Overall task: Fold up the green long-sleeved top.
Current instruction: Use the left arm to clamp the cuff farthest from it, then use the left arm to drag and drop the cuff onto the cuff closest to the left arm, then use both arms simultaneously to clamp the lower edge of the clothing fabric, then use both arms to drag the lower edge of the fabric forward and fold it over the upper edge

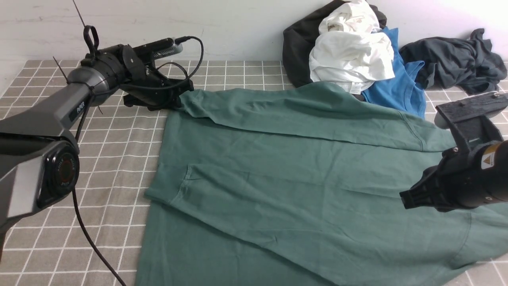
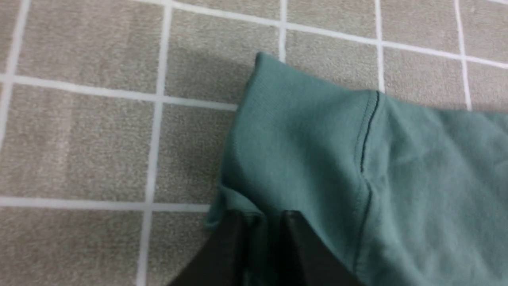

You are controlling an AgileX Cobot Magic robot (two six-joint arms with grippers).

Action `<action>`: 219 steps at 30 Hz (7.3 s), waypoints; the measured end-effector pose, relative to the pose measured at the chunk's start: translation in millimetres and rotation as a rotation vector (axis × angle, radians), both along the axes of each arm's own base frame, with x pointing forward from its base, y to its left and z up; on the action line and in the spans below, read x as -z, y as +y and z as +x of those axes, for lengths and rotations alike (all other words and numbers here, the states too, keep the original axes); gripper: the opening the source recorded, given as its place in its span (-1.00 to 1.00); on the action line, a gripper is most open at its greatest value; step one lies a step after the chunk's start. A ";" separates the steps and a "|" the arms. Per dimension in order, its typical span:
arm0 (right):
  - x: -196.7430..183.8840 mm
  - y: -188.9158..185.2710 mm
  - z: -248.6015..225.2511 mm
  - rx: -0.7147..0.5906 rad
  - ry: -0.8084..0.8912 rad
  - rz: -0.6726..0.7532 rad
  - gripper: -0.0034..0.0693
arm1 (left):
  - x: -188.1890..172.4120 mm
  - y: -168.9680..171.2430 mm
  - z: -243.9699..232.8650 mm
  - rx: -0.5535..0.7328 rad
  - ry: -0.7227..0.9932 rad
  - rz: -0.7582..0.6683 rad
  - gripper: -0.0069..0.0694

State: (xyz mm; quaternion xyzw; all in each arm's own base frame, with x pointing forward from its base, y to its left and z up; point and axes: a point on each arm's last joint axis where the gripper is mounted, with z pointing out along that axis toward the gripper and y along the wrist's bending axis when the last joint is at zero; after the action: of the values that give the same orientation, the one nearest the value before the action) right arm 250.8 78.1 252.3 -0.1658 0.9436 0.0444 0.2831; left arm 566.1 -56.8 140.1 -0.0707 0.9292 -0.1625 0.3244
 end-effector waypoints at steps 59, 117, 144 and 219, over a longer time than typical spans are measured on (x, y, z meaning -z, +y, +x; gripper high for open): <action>-2.0 9.7 -17.6 -0.128 0.124 0.076 -0.92 | -58.6 -85.4 -375.5 1.178 0.507 0.669 0.30; 40.3 -26.0 -48.5 -0.635 0.234 -0.485 0.13 | -112.1 -9.4 -420.7 0.826 0.094 0.700 -0.79; 63.3 -20.5 -28.0 -0.629 0.218 -0.493 -0.91 | -108.7 -9.2 -430.2 0.717 0.235 0.581 -0.79; 35.0 33.0 273.4 -0.150 -0.523 0.149 -0.93 | -215.1 13.7 -304.6 0.310 -0.112 0.394 -0.84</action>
State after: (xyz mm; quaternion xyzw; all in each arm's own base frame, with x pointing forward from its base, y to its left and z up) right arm 524.1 111.1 217.3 -0.2196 0.8177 0.0900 0.5244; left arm 261.5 -43.0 355.1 0.1466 0.9232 -0.0297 0.3541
